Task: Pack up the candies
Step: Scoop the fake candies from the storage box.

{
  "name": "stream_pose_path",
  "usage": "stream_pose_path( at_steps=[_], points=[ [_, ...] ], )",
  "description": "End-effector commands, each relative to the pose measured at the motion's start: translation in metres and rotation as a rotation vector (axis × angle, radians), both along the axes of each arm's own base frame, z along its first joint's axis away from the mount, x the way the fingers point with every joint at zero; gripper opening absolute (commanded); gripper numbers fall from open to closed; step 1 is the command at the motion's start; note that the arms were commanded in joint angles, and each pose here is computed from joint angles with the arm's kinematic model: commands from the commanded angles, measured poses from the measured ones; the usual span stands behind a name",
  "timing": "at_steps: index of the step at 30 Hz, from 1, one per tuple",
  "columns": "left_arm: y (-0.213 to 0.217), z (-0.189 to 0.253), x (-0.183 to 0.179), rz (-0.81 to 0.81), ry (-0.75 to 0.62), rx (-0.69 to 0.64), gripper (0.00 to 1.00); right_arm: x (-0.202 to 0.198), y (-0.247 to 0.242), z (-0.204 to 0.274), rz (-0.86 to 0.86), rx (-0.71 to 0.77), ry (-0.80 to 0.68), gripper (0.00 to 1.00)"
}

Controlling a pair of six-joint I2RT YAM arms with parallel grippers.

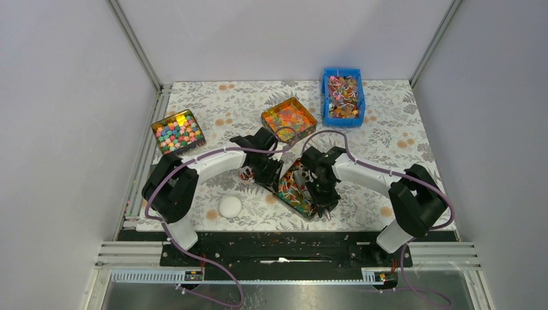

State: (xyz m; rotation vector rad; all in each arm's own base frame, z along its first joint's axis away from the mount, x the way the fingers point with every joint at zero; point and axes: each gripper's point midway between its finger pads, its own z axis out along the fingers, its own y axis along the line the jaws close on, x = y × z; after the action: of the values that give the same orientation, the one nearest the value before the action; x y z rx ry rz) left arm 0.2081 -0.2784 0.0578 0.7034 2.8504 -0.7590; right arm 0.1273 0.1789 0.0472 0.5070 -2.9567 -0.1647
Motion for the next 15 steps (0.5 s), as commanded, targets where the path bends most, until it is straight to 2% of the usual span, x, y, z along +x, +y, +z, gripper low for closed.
stream_pose_path(
  at_steps=[1, 6, 11, 15],
  points=[
    [-0.016, 0.028, 0.007, 0.01, -0.018, -0.103, 0.28, 0.053, 0.027, -0.002, -0.011, 0.146, -0.27, 0.0],
    [-0.015, 0.033, 0.012, 0.018, -0.026, -0.112, 0.28, 0.054, 0.025, -0.002, -0.021, 0.117, -0.264, 0.0],
    [-0.011, 0.03, 0.014, 0.012, -0.038, -0.086, 0.27, 0.036, 0.017, 0.006, -0.012, 0.02, -0.103, 0.0],
    [-0.008, 0.028, 0.016, 0.005, -0.05, -0.06, 0.27, 0.025, 0.014, 0.021, -0.018, -0.001, -0.039, 0.0]
  ],
)
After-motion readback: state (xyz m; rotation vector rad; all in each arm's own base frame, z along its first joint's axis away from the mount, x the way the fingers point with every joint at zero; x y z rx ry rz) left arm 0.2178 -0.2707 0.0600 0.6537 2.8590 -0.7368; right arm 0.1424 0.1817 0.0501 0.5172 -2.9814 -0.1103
